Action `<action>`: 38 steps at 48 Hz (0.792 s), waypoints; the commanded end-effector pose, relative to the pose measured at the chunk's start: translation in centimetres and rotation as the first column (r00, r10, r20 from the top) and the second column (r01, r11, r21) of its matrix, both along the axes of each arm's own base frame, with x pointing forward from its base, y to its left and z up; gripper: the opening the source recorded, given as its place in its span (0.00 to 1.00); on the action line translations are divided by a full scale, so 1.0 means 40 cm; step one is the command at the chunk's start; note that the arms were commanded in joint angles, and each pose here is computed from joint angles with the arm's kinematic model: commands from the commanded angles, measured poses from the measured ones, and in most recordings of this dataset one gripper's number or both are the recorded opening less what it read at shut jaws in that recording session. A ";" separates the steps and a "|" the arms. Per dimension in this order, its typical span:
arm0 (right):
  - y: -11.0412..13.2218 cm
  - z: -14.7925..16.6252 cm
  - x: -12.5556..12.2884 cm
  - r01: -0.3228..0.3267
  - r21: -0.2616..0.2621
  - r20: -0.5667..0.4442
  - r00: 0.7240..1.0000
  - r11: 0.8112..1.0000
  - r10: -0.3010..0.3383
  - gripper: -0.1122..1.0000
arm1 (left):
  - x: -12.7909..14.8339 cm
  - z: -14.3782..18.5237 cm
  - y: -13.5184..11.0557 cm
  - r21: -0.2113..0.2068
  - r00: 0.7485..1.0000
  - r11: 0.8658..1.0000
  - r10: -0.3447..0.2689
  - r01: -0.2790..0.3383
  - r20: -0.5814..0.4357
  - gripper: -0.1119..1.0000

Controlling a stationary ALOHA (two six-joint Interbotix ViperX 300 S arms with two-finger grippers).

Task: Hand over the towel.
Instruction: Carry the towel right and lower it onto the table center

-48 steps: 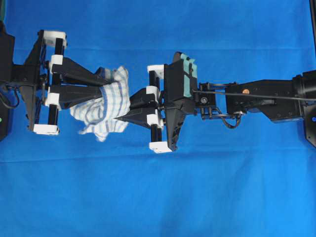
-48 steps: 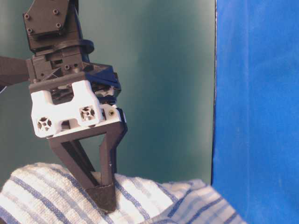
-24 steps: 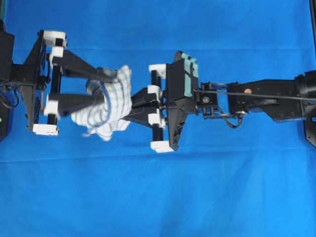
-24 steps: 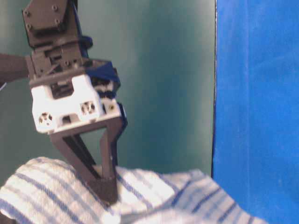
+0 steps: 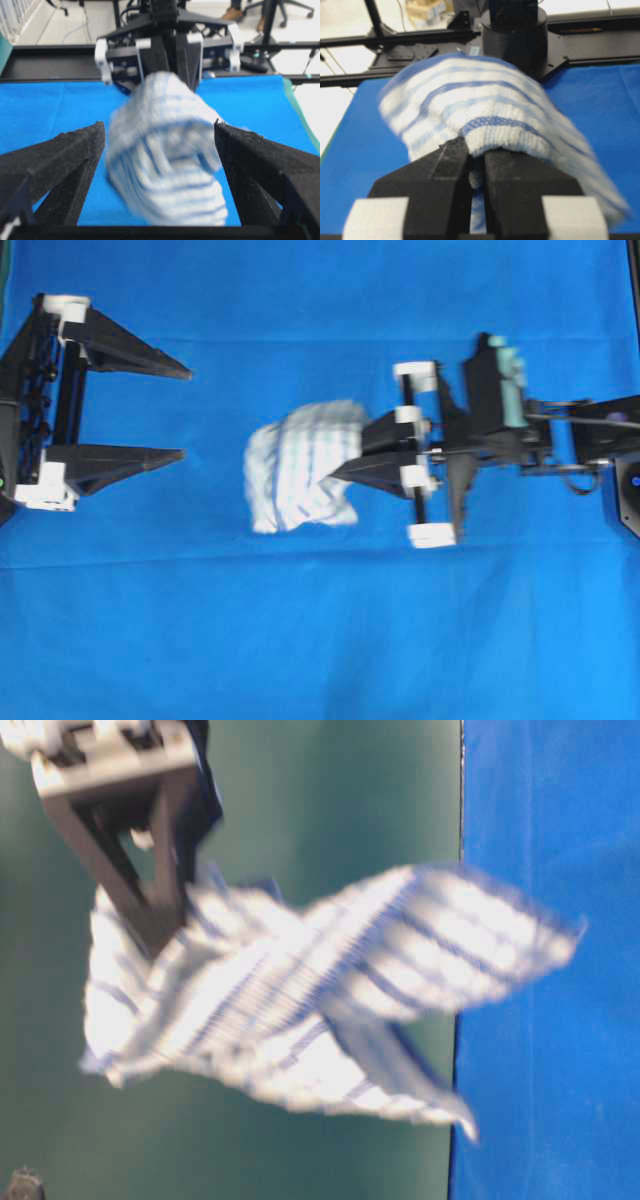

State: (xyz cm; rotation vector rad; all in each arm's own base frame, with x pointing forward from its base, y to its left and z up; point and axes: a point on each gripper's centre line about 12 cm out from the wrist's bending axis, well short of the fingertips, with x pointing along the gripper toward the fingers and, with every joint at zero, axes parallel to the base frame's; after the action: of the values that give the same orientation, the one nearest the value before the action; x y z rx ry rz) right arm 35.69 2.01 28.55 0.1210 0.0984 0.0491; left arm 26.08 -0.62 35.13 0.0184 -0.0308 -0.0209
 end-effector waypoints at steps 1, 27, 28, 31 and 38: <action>0.002 0.036 -0.030 -0.004 0.006 0.046 0.999 1.000 0.004 0.14 | -0.007 0.016 -0.003 -0.002 1.000 1.000 -0.004 0.004 0.023 0.94; -0.026 -0.017 0.000 0.032 0.005 -0.172 0.985 0.999 -0.031 0.14 | -0.008 0.010 -0.003 -0.002 1.000 1.000 -0.004 0.004 0.017 0.94; -0.030 -0.028 0.009 0.036 0.002 -0.208 0.978 0.999 -0.035 0.14 | -0.006 0.008 -0.003 -0.002 1.000 1.000 -0.004 0.004 0.014 0.94; -0.049 -0.064 0.041 0.058 -0.003 -0.333 0.941 0.998 -0.055 0.14 | -0.004 0.005 -0.003 -0.002 1.000 1.000 -0.004 0.004 0.011 0.94; -0.077 -0.133 0.109 0.070 -0.035 -0.538 0.840 0.997 -0.077 0.14 | 0.001 0.004 -0.003 -0.002 1.000 1.000 -0.004 0.004 0.011 0.94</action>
State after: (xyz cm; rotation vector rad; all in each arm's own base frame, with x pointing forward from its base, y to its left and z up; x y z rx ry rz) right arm 38.49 -0.64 23.12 0.1331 0.5963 -0.0554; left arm 26.00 -0.66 34.66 0.0185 -0.0201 -0.0226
